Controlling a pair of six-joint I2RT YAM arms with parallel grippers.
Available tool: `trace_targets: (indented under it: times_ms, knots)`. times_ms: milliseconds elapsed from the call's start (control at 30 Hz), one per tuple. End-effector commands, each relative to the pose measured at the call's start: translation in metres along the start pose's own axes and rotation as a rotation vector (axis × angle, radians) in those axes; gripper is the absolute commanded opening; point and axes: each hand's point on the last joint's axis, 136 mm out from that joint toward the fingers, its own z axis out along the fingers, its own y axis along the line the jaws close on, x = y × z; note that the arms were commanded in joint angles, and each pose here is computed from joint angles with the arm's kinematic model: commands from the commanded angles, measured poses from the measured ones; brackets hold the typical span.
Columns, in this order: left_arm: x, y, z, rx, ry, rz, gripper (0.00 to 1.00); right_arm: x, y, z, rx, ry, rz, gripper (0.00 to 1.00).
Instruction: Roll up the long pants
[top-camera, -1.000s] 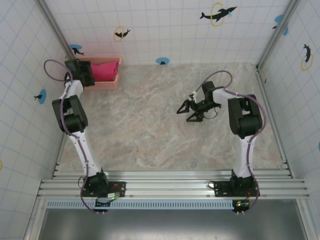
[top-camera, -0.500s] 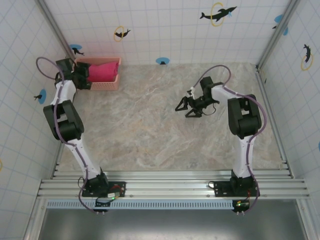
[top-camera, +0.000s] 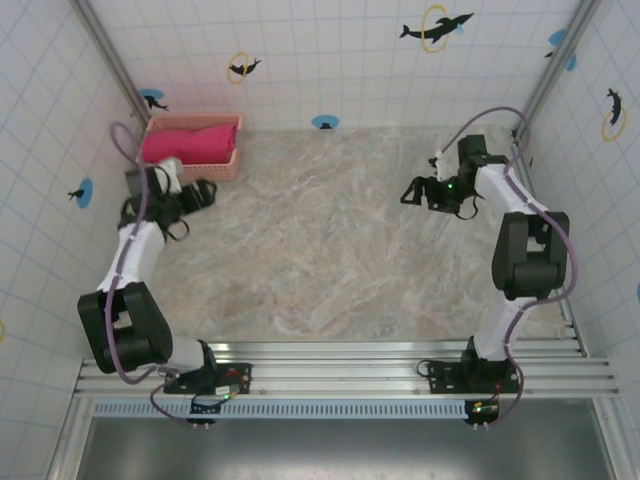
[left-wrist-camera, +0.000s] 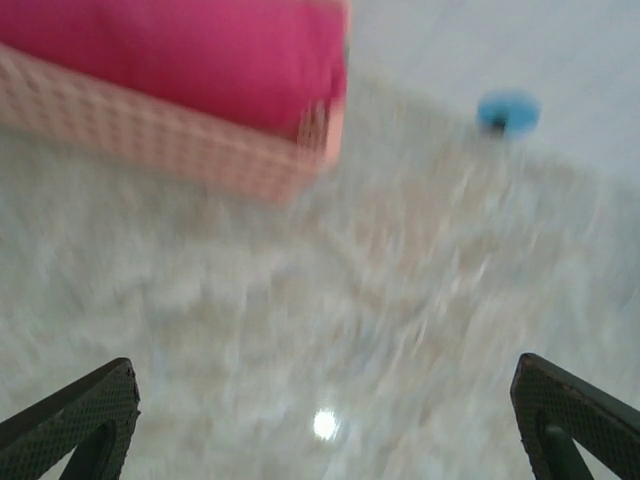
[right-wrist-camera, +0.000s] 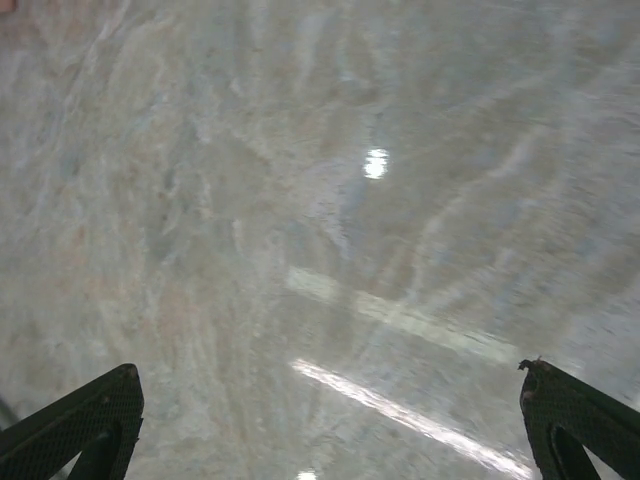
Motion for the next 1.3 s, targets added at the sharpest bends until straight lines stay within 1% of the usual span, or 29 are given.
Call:
trace_targets:
  times_ms: [0, 100, 167, 200, 267, 300, 367, 433, 467, 500, 567, 600, 633, 667, 700, 733, 767, 800, 967, 1033, 1067, 1100, 1233, 1267]
  knots:
    - [0.023, 0.005, 0.02, -0.033, -0.094, 0.259, 0.97, 0.006, -0.025, -0.016, 0.154, -0.076, 0.005, 1.0]
    - [0.038, 0.01, 0.034, -0.068, -0.175, 0.296, 0.98, 0.006, -0.037, -0.032, 0.249, -0.163, -0.018, 1.0]
    - [0.043, 0.011, 0.043, -0.07, -0.2, 0.309, 0.98, 0.009, -0.048, -0.043, 0.333, -0.208, -0.029, 1.0]
    - [0.046, 0.009, 0.046, -0.063, -0.16, 0.328, 0.97, 0.012, -0.052, -0.046, 0.366, -0.226, -0.036, 1.0]
    - [0.039, -0.003, 0.047, -0.057, -0.215, 0.425, 0.97, 0.014, -0.051, -0.049, 0.36, -0.289, -0.067, 1.0]
    - [0.041, -0.005, 0.05, -0.058, -0.19, 0.452, 0.97, 0.016, -0.051, -0.05, 0.365, -0.318, -0.076, 1.0]
    - [0.043, -0.021, 0.056, -0.008, -0.174, 0.515, 0.97, 0.016, -0.053, -0.058, 0.412, -0.366, -0.111, 1.0]
    - [0.051, -0.04, 0.059, -0.012, -0.176, 0.628, 0.97, 0.023, -0.057, -0.061, 0.463, -0.37, -0.149, 1.0]
    - [0.055, -0.055, 0.06, -0.022, -0.218, 0.715, 0.98, 0.026, -0.061, -0.064, 0.498, -0.376, -0.146, 1.0]
    - [0.062, -0.058, 0.057, -0.058, -0.208, 0.755, 0.97, 0.03, -0.065, -0.065, 0.516, -0.383, -0.142, 1.0]
    - [0.066, -0.048, 0.05, -0.113, -0.285, 0.732, 0.98, 0.033, -0.067, -0.064, 0.506, -0.434, -0.13, 1.0]
    - [0.064, -0.049, 0.045, -0.11, -0.388, 0.731, 0.97, 0.032, -0.068, -0.065, 0.508, -0.472, -0.134, 1.0]
    - [0.067, -0.05, 0.044, -0.108, -0.397, 0.741, 0.98, 0.031, -0.069, -0.066, 0.51, -0.506, -0.14, 1.0]
    - [0.075, -0.05, 0.046, -0.107, -0.327, 0.757, 0.97, 0.031, -0.07, -0.067, 0.515, -0.549, -0.143, 1.0]
    - [0.072, -0.053, 0.048, -0.1, -0.328, 0.763, 0.97, 0.03, -0.069, -0.069, 0.517, -0.592, -0.159, 1.0]
    - [0.068, -0.05, 0.048, -0.12, -0.349, 0.75, 0.97, 0.026, -0.066, -0.072, 0.514, -0.631, -0.185, 1.0]
    - [0.069, -0.045, 0.049, -0.143, -0.321, 0.737, 0.98, 0.023, -0.064, -0.074, 0.516, -0.661, -0.217, 1.0]
    - [0.068, -0.044, 0.05, -0.145, -0.299, 0.721, 0.97, 0.022, -0.064, -0.072, 0.522, -0.673, -0.247, 1.0]
    - [0.067, -0.042, 0.05, -0.143, -0.303, 0.717, 0.97, 0.019, -0.064, -0.04, 0.472, -0.676, -0.36, 1.0]
    - [0.067, -0.042, 0.05, -0.144, -0.306, 0.717, 0.97, 0.014, -0.06, -0.036, 0.469, -0.732, -0.385, 1.0]
    - [0.066, -0.043, 0.05, -0.141, -0.311, 0.718, 0.98, 0.012, -0.056, -0.034, 0.474, -0.721, -0.421, 1.0]
    - [0.065, -0.043, 0.05, -0.143, -0.321, 0.716, 0.97, 0.009, -0.053, -0.033, 0.5, -0.743, -0.456, 1.0]
    - [0.065, -0.043, 0.05, -0.141, -0.318, 0.715, 0.98, 0.019, -0.066, -0.023, 0.602, -0.796, -0.455, 1.0]
    - [0.066, -0.043, 0.051, -0.141, -0.315, 0.715, 0.98, 0.018, -0.064, -0.025, 0.606, -0.838, -0.462, 1.0]
